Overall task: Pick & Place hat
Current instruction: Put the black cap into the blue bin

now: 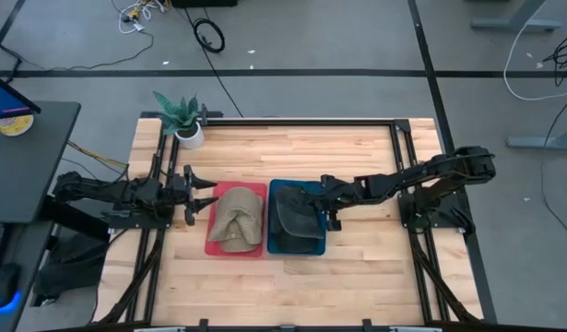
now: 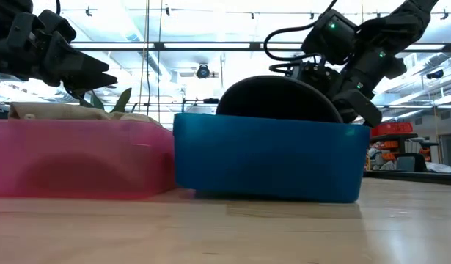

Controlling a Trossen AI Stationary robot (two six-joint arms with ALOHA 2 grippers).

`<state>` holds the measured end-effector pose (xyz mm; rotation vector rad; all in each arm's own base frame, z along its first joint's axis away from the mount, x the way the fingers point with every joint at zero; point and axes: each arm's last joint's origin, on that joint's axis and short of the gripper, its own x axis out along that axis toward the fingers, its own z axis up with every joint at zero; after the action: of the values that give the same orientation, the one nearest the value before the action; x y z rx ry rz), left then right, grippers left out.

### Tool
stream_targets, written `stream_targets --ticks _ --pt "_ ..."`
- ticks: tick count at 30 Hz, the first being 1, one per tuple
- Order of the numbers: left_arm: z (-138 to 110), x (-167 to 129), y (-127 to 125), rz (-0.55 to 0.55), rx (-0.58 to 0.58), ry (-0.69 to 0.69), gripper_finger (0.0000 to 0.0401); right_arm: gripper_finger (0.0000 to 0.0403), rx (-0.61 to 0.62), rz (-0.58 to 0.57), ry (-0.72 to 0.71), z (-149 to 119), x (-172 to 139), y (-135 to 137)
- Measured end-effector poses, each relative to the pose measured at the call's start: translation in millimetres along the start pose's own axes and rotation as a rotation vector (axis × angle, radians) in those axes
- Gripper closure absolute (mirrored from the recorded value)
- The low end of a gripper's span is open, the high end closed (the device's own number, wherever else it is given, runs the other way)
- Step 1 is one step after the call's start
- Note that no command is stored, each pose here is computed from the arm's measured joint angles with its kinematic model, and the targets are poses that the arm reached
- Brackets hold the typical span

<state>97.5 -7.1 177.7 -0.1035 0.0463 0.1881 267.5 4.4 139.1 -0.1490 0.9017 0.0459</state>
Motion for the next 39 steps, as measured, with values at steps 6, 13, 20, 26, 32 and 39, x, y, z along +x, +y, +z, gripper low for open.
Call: stream_targets --ticks 6,13,20,26,32,39 --pt "0.1 0.0 0.0 0.000 0.000 0.000 0.0176 0.0394 -0.013 0.007 0.027 11.6 -9.9 0.3" --pt "0.1 0.0 0.0 0.000 -0.001 -0.001 0.0176 0.0394 -0.037 -0.017 0.011 27.9 -20.2 2.0" --pt "0.2 0.0 0.0 0.000 0.000 -0.001 0.0176 0.0394 -0.025 -0.024 -0.044 34.0 -33.3 0.8" --pt "0.2 0.0 0.0 0.000 -0.001 -0.001 0.0176 0.0394 0.001 -0.027 -0.162 45.2 -45.7 1.3" --pt "0.2 0.0 0.0 0.000 0.000 -0.001 0.0176 0.0394 -0.085 0.092 -0.364 64.7 -46.8 15.4" --pt "0.2 0.0 -0.1 -0.001 0.000 -0.001 0.0176 0.0394 -0.108 0.120 -0.320 59.5 -6.7 27.4"
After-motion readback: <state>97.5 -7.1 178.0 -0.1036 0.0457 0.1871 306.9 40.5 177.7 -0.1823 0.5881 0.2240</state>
